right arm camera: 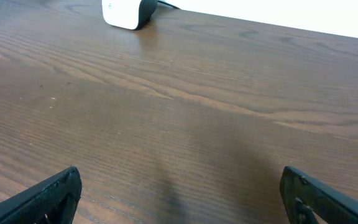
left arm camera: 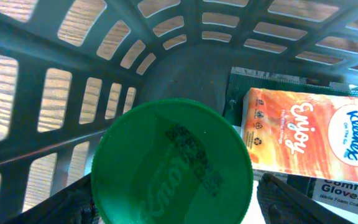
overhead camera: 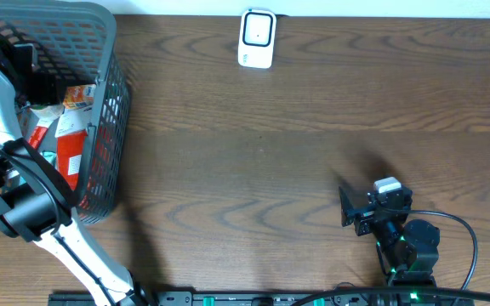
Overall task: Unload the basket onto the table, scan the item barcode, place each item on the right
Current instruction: 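Close the left gripper on the green-capped Knorr container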
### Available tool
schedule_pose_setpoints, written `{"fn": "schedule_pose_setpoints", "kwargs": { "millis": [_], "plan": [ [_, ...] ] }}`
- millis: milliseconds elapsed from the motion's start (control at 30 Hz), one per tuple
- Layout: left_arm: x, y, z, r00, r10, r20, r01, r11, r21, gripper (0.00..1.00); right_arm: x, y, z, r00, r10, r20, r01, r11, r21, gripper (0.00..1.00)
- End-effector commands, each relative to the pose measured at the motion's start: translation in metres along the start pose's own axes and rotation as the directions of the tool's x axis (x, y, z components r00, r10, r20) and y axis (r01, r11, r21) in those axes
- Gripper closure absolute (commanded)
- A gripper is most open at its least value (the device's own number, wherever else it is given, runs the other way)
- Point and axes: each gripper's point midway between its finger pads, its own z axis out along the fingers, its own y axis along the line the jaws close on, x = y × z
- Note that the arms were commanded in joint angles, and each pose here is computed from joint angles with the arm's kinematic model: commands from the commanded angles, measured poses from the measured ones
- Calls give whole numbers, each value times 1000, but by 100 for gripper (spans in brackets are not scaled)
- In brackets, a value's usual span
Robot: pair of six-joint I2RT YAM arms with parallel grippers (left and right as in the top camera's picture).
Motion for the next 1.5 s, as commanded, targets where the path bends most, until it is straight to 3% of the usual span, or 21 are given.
{"fn": "schedule_pose_setpoints", "kwargs": {
  "millis": [0, 467, 733, 1467],
  "plan": [
    [11, -5, 17, 999, -19, -34, 20, 999, 37, 20, 1, 3, 0, 1000, 13, -2, -13, 1000, -12, 1],
    [14, -5, 24, 999, -20, -43, 22, 999, 42, 20, 1, 3, 0, 1000, 13, -1, -13, 1000, -12, 1],
    [14, -5, 24, 999, -20, -44, 22, 999, 42, 57, 1, 3, 0, 1000, 13, -1, -13, 1000, -11, 1],
    [0, -2, -2, 995, -95, 6, 95, 995, 21, 68, 1, 3, 0, 1000, 13, -1, -13, 1000, -12, 1]
  ]
}}
